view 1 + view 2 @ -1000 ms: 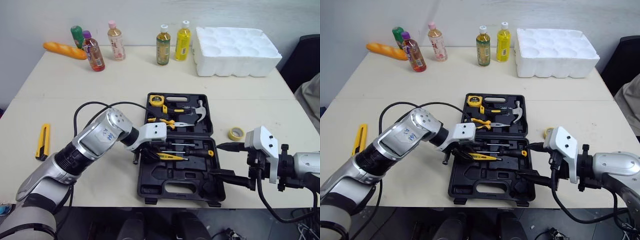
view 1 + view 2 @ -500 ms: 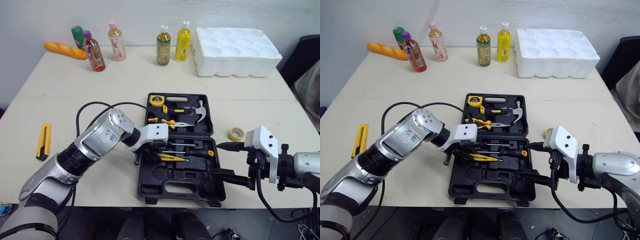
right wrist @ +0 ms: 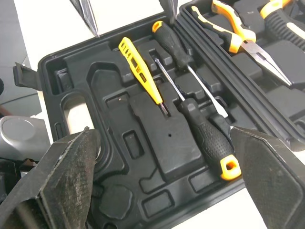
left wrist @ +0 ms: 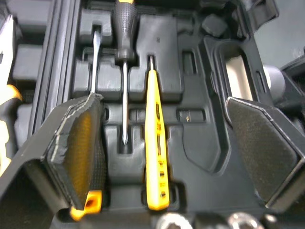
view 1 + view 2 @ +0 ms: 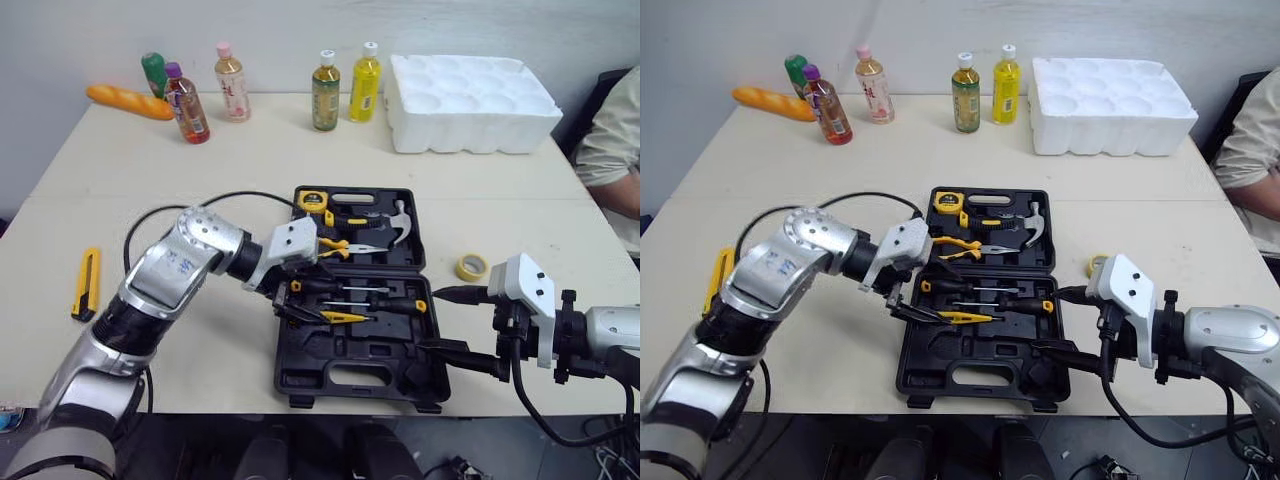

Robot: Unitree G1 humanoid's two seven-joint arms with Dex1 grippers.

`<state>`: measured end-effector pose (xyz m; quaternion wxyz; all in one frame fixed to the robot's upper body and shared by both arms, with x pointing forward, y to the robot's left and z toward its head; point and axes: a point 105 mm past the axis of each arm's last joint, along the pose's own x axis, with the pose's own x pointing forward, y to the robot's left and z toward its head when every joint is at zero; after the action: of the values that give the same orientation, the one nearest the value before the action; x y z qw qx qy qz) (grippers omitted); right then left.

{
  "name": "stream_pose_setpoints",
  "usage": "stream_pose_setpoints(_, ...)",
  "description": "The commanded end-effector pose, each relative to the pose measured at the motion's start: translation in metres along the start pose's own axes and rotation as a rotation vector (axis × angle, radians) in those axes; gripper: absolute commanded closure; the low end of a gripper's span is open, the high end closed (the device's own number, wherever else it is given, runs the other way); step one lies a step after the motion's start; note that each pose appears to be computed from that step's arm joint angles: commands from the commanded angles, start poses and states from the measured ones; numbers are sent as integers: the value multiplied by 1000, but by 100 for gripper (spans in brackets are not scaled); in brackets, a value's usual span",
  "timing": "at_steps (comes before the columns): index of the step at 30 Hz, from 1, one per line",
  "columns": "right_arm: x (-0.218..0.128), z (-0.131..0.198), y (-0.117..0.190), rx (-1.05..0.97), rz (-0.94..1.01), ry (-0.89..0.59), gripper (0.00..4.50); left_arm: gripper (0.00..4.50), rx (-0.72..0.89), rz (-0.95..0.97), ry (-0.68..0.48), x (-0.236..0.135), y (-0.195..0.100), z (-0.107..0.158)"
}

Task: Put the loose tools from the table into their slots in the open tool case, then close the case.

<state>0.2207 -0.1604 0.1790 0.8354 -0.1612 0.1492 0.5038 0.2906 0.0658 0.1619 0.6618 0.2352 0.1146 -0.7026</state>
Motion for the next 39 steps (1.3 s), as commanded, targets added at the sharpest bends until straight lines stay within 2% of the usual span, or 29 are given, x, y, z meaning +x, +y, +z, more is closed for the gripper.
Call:
stream_pose_setpoints(1,3,10,6,-47,30,-36,0,131,118,25,-111,-1,0,-5)
stream_pose_setpoints(3,4,10,6,-52,37,-33,0,218,82,53,-166,6,3,-12)
stream_pose_setpoints(8,5,13,3,-63,42,-32,0,442,121,83,-182,20,4,-20)
stream_pose_setpoints(14,4,13,3,-64,63,-16,0,448,130,67,-167,26,3,-26)
stream_pose_setpoints(25,5,12,2,-69,76,-7,0,448,146,53,-43,34,0,-53)
stream_pose_setpoints(34,4,13,2,-70,71,-9,0,448,237,60,48,37,3,-67)
stream_pose_setpoints(39,4,13,2,-66,65,-13,0,448,185,62,96,37,7,-75)
